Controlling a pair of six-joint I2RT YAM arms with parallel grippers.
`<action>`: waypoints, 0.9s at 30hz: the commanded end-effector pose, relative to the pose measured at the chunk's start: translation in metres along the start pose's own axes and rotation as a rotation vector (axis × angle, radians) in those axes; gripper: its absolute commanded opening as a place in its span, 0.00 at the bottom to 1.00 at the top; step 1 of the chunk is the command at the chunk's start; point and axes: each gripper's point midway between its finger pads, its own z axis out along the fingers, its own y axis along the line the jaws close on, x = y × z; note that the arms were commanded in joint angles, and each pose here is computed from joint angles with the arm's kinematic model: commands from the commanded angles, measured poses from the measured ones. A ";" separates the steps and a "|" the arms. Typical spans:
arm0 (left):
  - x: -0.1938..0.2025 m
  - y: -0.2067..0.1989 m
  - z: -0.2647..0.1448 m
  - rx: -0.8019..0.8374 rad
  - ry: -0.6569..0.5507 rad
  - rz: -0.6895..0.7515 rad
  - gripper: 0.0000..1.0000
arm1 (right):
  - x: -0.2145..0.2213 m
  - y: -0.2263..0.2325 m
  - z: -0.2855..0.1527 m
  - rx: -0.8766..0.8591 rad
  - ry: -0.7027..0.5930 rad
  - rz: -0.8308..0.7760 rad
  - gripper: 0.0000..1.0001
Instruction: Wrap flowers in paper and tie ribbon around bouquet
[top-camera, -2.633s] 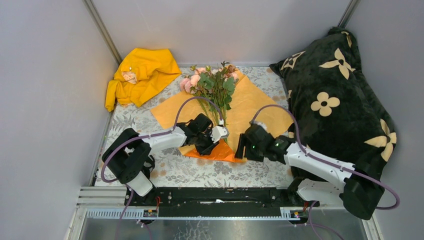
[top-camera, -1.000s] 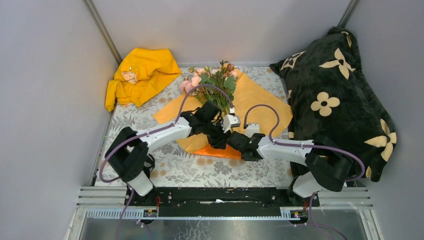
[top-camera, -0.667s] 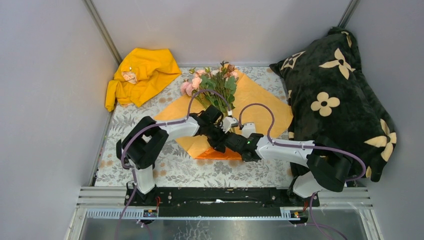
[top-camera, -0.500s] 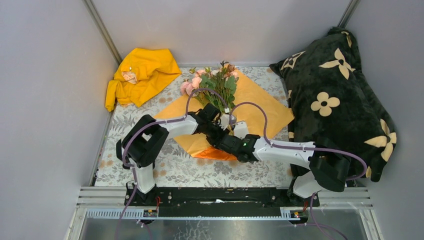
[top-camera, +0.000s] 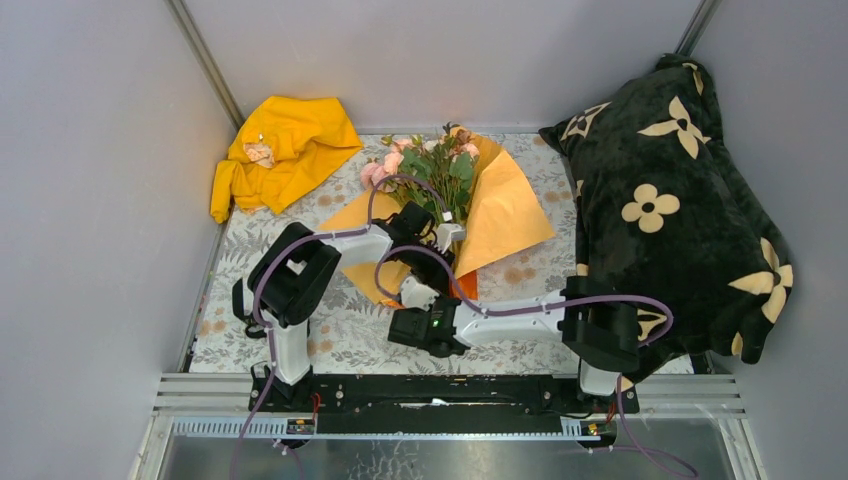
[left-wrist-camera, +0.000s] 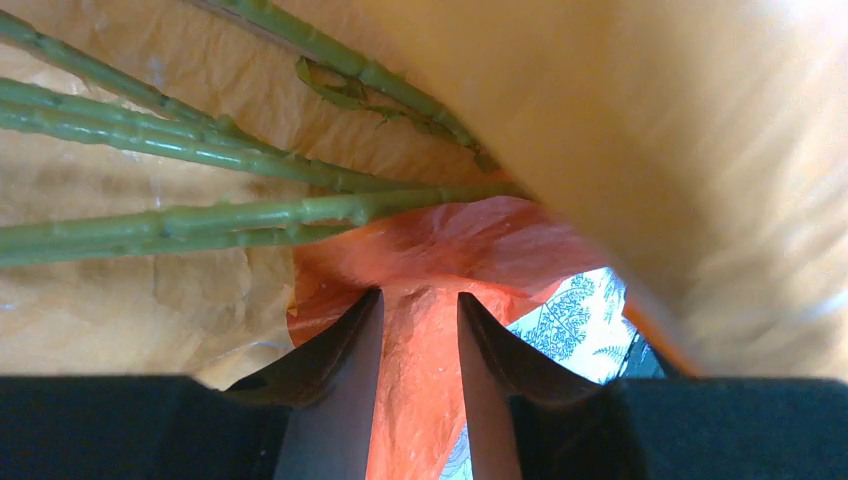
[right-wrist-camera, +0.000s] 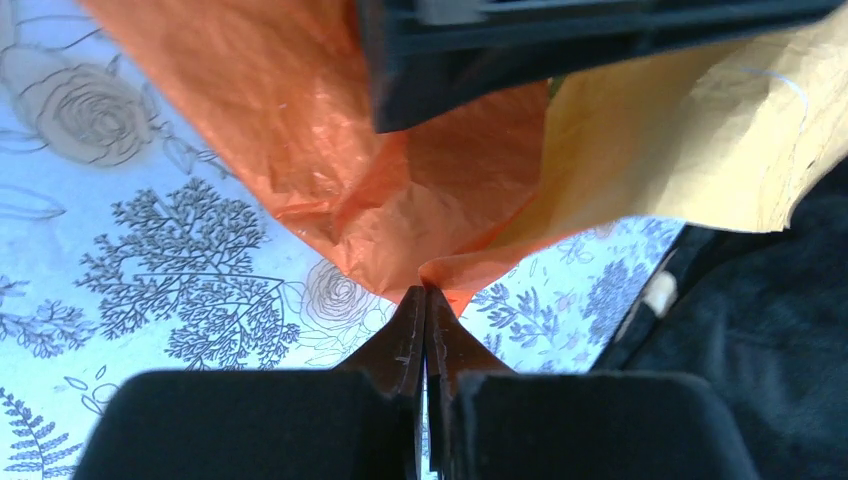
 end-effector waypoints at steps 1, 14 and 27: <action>0.029 0.030 0.011 -0.082 0.069 -0.051 0.41 | -0.027 0.003 -0.008 0.031 -0.082 -0.171 0.00; -0.006 0.041 -0.038 -0.085 -0.051 -0.100 0.41 | -0.023 0.047 0.024 -0.040 -0.075 -0.441 0.00; -0.116 -0.011 -0.137 -0.161 -0.346 0.134 0.41 | -0.017 0.059 0.035 -0.054 -0.026 -0.516 0.00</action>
